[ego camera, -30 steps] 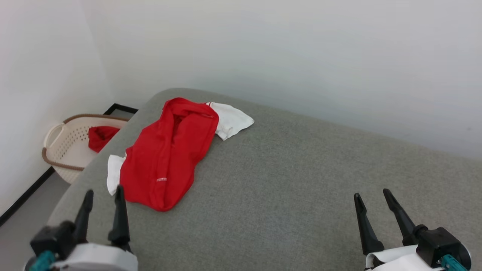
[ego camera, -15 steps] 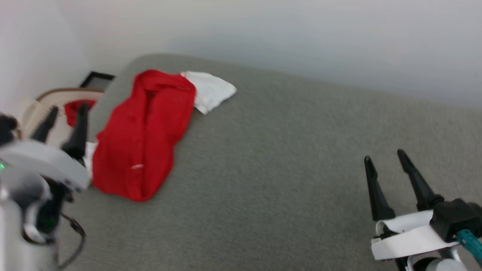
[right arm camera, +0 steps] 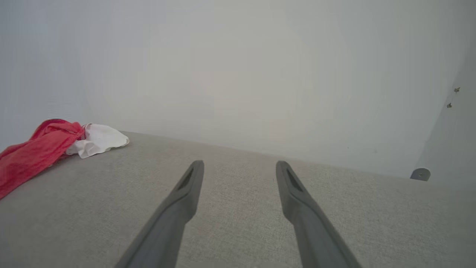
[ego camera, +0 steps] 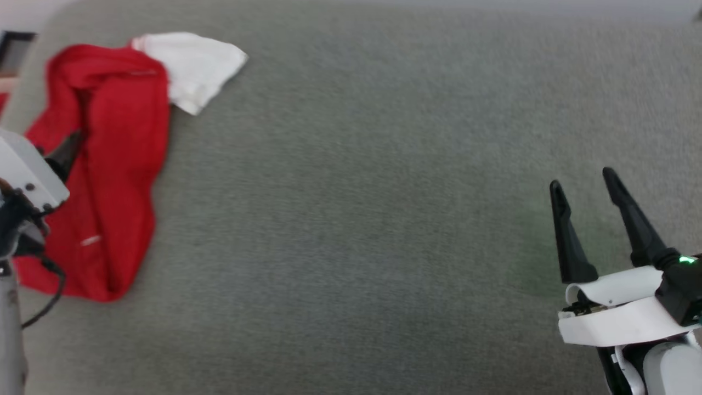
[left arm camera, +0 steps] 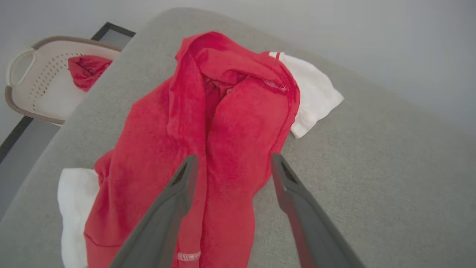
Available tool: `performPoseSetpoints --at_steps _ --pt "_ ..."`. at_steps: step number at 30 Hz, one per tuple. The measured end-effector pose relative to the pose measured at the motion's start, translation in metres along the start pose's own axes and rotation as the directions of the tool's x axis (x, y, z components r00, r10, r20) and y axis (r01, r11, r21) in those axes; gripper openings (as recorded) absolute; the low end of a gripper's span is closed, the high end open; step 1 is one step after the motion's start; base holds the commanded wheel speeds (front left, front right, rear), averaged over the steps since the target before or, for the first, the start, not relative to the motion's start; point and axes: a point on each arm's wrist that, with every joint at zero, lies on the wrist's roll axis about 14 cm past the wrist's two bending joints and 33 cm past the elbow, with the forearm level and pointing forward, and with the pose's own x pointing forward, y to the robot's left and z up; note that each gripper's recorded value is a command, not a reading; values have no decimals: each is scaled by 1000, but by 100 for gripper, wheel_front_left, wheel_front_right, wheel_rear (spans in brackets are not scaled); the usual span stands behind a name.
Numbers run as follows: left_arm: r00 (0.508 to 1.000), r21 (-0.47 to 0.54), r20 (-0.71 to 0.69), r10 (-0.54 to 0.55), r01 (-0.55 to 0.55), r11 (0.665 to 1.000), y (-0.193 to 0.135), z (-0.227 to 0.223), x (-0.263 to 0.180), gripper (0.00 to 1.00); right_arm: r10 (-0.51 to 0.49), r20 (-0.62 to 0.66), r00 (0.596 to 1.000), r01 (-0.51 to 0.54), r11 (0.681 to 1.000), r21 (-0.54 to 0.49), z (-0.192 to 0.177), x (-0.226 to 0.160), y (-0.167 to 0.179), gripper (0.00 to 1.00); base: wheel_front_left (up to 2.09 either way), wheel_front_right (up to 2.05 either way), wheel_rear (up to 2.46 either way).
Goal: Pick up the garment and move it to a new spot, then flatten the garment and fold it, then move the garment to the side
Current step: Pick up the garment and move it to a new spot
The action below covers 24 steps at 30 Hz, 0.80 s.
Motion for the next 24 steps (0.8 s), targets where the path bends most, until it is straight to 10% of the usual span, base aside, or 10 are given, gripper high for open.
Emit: performPoseSetpoints --at_steps 16,18,21,24 --pt "924 37 -364 116 -110 993 4 -85 84 97 -121 -100 988 119 993 -25 -35 -12 -50 100 0 0 0" --pt "921 34 -372 113 -108 994 3 -90 88 71 -128 -108 986 126 992 -27 -37 -13 -53 100 0 0 0" --pt "928 5 -361 94 -99 995 0 -89 90 0 -133 -109 985 131 991 -25 -36 -14 -53 100 0 0 0" --pt "942 -3 -324 84 -90 996 0 -83 88 0 -131 -100 986 130 991 -21 -32 -13 -51 100 0 0 0"
